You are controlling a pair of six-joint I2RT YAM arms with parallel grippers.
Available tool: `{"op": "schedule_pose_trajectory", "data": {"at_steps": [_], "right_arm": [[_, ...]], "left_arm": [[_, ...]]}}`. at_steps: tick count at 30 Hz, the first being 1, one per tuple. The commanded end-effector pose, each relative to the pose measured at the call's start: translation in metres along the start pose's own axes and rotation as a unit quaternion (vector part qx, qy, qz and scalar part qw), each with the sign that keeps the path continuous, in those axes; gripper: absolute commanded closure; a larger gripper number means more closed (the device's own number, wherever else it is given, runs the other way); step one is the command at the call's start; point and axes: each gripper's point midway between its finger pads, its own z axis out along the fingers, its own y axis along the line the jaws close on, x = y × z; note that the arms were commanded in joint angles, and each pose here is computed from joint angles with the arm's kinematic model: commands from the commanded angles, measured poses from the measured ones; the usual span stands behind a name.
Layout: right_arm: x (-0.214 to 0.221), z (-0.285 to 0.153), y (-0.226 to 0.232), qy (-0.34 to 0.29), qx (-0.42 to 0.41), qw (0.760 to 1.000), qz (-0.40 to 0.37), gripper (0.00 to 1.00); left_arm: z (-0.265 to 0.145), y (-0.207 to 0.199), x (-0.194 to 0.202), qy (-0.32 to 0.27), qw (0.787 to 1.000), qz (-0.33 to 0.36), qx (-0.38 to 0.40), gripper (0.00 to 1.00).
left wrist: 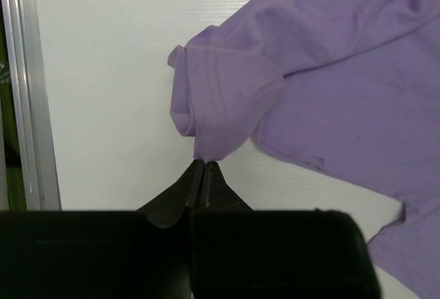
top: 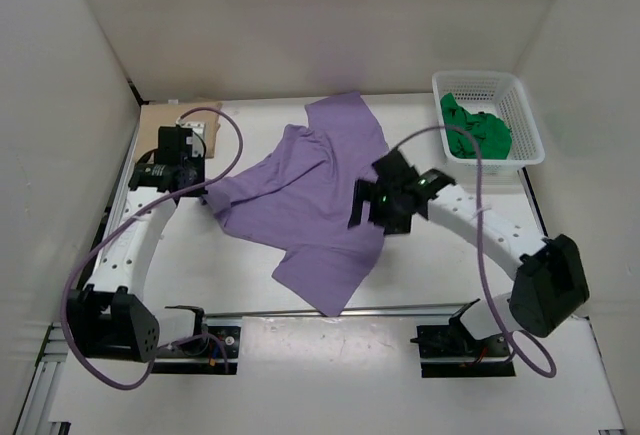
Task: Fold and stack the t-shirts
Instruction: Flatten out the tshirt
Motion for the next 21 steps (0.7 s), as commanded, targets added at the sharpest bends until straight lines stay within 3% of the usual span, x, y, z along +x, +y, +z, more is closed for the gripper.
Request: {"op": "schedule_pose_trajectory", "data": {"at_steps": [1,6,10,14,17,18,20,21], "right_arm": [[0.065,0.039,-0.032,0.059,0.081,0.994,0.038,0.00],[0.117,0.058,-0.013,0.085,0.109,0.990,0.019,0.03],[0.132,0.076,0.003,0.084,0.126,0.988,0.021,0.04],[0.160,0.101,-0.001,0.134,0.158,0.978,0.038,0.09],[0.179,0.119,-0.016,0.166,0.175,0.968,0.064,0.28],[0.181,0.120,-0.018,0.183,0.166,0.966,0.082,0.46],[0.179,0.123,-0.030,0.179,0.161,0.963,0.118,0.70],[0.177,0.121,-0.033,0.179,0.156,0.963,0.127,1.00]], "left_arm": [[-0.014,0.006,0.003,-0.016,1.000,-0.013,0.004,0.90],[-0.019,0.008,0.011,-0.016,1.000,-0.019,0.010,0.90],[-0.020,0.010,0.017,-0.016,1.000,-0.023,0.007,0.90],[-0.022,0.011,0.016,-0.021,0.999,-0.023,0.007,0.90],[-0.025,0.011,0.014,-0.026,0.999,-0.024,0.007,0.90],[-0.026,0.013,0.017,-0.026,0.999,-0.024,0.001,0.90],[-0.026,0.013,0.017,-0.026,0.999,-0.024,0.001,0.90],[-0.028,0.018,0.016,-0.030,0.999,-0.028,-0.007,0.90]]}}
